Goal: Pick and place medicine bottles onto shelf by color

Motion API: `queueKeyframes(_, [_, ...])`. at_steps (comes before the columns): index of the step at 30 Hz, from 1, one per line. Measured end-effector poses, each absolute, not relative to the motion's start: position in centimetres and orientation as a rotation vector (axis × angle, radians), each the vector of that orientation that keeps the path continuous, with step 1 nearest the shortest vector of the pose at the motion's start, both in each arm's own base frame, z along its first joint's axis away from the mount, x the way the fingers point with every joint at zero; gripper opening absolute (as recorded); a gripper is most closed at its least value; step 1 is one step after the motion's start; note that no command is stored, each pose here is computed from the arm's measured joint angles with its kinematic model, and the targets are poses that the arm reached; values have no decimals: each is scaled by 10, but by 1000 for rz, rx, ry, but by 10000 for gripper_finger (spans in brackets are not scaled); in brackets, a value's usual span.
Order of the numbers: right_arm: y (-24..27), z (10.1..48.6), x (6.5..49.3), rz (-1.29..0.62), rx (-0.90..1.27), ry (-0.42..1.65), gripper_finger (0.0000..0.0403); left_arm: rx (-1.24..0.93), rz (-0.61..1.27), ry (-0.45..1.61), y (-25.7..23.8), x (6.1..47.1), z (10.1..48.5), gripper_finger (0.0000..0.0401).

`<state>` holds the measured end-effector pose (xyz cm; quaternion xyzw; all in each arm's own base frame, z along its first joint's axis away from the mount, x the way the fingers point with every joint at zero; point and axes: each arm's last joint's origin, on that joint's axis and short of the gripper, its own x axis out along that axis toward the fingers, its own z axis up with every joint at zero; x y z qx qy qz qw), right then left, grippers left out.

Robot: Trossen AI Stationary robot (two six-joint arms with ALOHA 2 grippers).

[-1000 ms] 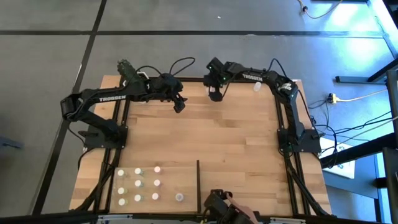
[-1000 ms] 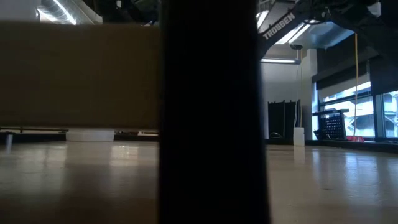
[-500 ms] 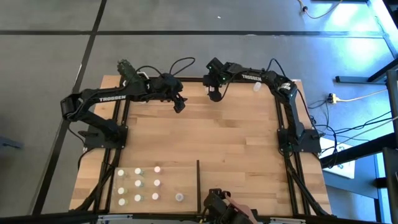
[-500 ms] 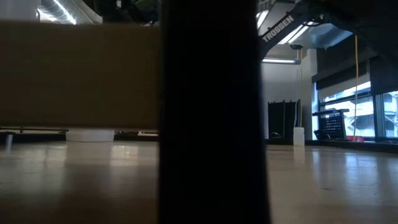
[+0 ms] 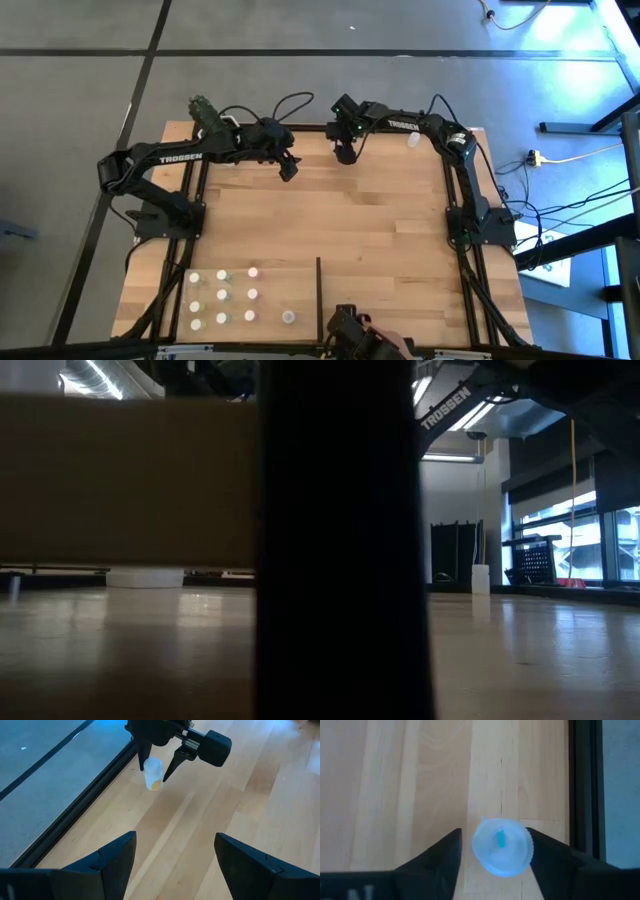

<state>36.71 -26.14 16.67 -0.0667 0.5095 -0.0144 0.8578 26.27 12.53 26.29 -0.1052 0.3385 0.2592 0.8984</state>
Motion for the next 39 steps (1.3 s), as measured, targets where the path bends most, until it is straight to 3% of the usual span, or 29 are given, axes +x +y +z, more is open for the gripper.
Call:
queueKeyframes(7, [-261, 167, 367, -56, -95, 1071, 141, -218, 537, 701, 125, 263, 263, 263])
queueKeyframes(15, [-257, 174, 362, -88, -39, 1113, 139, -218, 537, 701, 125, 263, 263, 263])
queueKeyframes(22, [-242, 209, 353, -123, -15, 1112, 140, -218, 537, 701, 125, 263, 263, 263])
queueKeyframes(30, [-191, 274, 372, -109, -106, 1145, 142, -218, 536, 701, 125, 263, 263, 263])
queueKeyframes(39, [-122, 337, 403, -133, -60, 991, 143, -218, 537, 701, 125, 263, 263, 263])
